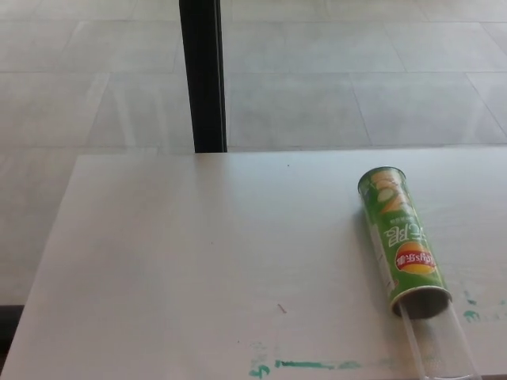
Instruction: Use the right hand as a fist to push the chips tray inside its container kept in the middle of the desk
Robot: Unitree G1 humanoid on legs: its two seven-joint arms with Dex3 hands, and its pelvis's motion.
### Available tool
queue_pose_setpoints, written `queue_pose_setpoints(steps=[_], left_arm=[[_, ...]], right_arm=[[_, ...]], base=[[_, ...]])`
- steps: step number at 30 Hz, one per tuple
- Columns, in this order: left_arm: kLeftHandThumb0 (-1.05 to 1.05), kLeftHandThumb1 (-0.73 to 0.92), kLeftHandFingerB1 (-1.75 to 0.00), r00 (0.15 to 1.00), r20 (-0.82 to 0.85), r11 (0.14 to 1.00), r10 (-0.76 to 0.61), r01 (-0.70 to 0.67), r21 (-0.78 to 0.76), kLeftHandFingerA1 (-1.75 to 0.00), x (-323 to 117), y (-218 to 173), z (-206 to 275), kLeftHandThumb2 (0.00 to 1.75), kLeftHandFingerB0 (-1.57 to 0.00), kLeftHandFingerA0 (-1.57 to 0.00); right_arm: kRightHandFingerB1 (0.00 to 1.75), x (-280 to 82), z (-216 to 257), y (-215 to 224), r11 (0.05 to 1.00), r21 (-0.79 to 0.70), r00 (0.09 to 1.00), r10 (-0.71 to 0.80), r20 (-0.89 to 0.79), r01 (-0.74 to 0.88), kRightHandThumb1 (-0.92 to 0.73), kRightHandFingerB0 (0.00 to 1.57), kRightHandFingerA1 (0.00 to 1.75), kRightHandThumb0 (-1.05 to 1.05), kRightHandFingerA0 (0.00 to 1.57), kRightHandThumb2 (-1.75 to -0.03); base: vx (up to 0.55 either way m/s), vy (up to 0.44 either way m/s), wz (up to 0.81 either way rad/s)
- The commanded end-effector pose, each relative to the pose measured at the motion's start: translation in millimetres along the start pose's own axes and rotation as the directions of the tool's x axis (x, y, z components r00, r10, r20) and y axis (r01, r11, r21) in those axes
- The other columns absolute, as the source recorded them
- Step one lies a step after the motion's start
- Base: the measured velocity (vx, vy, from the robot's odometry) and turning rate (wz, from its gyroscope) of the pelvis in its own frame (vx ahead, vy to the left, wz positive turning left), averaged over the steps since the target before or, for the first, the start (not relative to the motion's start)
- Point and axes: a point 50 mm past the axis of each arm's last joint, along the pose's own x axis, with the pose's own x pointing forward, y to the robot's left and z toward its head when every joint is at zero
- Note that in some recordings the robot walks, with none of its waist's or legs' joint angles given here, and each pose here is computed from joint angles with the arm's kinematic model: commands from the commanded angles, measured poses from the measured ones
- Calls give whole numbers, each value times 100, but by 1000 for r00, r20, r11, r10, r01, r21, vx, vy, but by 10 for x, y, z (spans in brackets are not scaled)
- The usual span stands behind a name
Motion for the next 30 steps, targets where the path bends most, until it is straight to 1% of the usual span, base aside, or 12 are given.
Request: queue_pose_setpoints(steps=[1,2,4,5,6,12,15,16,17,25,26,30], left_arm=[[-65,77,-41,999,33,999,-18,19,-27,-55,-18,49,27,63,-36,-47],[-66,62,-54,999,33,1000,-21,21,-22,-63,-19,51,27,99,-31,-43],[-66,62,-54,999,31,1000,-21,22,-18,-63,-23,58,21,99,-31,-43],[-64,61,-53,1000,23,1000,-16,16,-23,-62,-22,58,11,99,-30,-43],[-63,78,-41,1000,23,999,-19,20,-33,-55,-21,55,7,63,-36,-46],[-65,77,-40,1000,7,1000,-14,14,-22,-51,-23,55,-20,63,-38,-48],[-66,61,-53,1000,17,1000,-21,21,-9,-62,-25,52,-16,98,-31,-43],[-68,61,-53,1000,8,1000,-16,16,-18,-60,-23,53,-22,97,-33,-44],[-64,75,-41,1000,12,998,-14,15,-55,-54,-23,56,-18,62,-39,-51],[-64,76,-40,1000,13,999,-20,21,-39,-53,-28,53,-32,63,-39,-50],[-65,60,-53,1000,15,999,-26,26,-37,-62,-29,53,-31,97,-33,-43],[-64,76,-39,999,16,999,-28,29,-20,-52,-31,58,-28,63,-37,-47]], right_arm=[[44,6,41,-135,999,31,999,-42,34,41,-74,50,71,-47,73,-62],[49,10,118,-248,991,111,994,-85,74,77,-74,51,83,-46,76,-62],[49,7,138,-296,985,146,991,-104,89,91,-74,51,83,-46,76,-62],[62,5,181,-351,976,187,985,-135,109,113,-60,46,88,-50,79,-98],[45,11,284,-442,962,239,975,-172,139,135,-74,49,82,-48,70,-62],[42,-11,763,-704,898,408,906,-301,299,163,-73,49,69,-45,68,-62],[42,-94,980,-738,885,449,846,-330,419,122,-73,51,62,-48,63,-62],[54,-235,1247,-734,859,510,759,-359,543,41,-56,41,66,-54,59,-92],[53,-316,1365,-728,871,490,715,-359,600,26,-58,39,66,-55,61,-91],[39,-1024,1891,-342,938,309,480,-200,854,-159,-74,46,45,-48,65,-63],[39,-1102,1925,-290,938,289,462,-173,870,-193,-75,48,45,-45,65,-63],[55,-1343,1990,-97,951,182,396,-72,916,-248,-59,42,64,-54,63,-93]], base=[[0,0,0],[0,0,0],[0,0,0],[0,0,0],[0,0,0],[0,0,0],[0,0,0],[0,0,0],[0,0,0],[0,0,0],[0,0,0],[0,0,0]])
